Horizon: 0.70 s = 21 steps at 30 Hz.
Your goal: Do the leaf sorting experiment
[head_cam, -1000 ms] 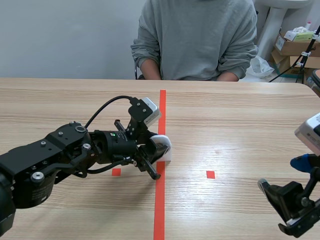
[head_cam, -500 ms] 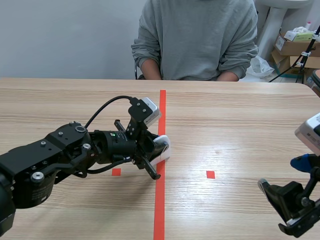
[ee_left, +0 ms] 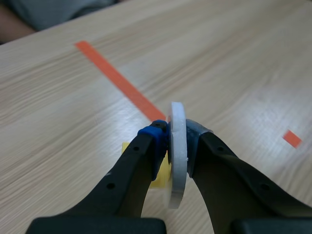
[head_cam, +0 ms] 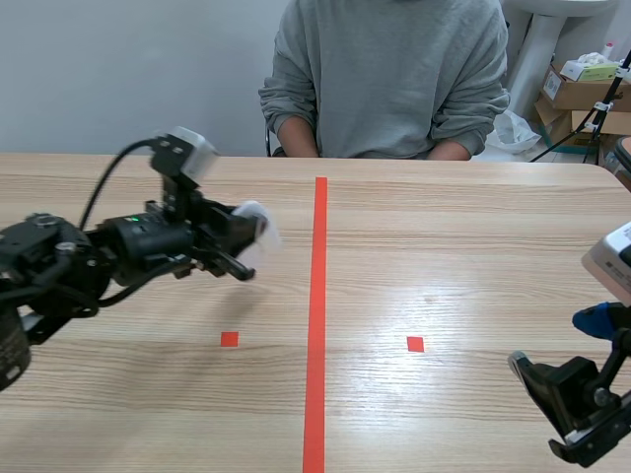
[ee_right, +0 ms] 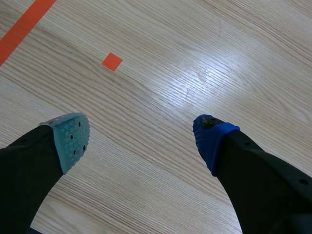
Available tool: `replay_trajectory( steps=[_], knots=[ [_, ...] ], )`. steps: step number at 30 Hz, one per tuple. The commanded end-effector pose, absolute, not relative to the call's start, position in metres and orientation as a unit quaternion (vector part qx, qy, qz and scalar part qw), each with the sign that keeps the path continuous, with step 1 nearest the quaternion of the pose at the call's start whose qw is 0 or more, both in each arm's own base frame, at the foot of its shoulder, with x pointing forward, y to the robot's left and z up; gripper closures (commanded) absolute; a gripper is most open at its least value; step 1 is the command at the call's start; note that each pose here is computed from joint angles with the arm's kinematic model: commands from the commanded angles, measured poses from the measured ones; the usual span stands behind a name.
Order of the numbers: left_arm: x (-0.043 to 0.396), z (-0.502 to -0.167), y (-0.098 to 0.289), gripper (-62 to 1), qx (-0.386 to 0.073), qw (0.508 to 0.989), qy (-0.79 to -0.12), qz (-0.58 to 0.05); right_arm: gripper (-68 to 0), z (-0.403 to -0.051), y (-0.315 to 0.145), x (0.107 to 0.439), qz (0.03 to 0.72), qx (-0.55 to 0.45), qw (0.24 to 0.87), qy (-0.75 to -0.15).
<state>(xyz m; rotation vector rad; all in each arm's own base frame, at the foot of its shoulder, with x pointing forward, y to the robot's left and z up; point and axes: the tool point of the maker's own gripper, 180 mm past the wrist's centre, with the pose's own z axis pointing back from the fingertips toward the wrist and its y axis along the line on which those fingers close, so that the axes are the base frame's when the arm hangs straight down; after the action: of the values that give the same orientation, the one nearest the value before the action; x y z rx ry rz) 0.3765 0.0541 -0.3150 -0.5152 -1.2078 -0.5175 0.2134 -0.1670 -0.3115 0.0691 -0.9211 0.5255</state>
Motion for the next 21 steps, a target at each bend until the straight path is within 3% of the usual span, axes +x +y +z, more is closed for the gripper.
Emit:
replay_trajectory(
  steps=[1,6,11,21],
  knots=[
    [0.387,-0.304,0.076,-4.8,-0.227,0.758,-0.576,-0.204,-44.1,-0.303,-0.167,0.219,0.254,0.032,0.854,-0.454],
    [0.409,-0.294,0.156,-4.8,-0.148,0.771,-0.61,-0.11,-44.1,-0.303,-0.167,0.219,0.254,0.032,0.854,-0.454],
    [0.424,-0.305,0.217,-4.8,-0.077,0.789,-0.607,-0.058,-44.1,-0.303,-0.167,0.219,0.254,0.032,0.853,-0.454],
    [0.445,-0.314,0.277,-4.8,-0.011,0.798,-0.602,0.01,-44.1,-0.302,-0.167,0.22,0.254,0.032,0.853,-0.456]
  ],
)
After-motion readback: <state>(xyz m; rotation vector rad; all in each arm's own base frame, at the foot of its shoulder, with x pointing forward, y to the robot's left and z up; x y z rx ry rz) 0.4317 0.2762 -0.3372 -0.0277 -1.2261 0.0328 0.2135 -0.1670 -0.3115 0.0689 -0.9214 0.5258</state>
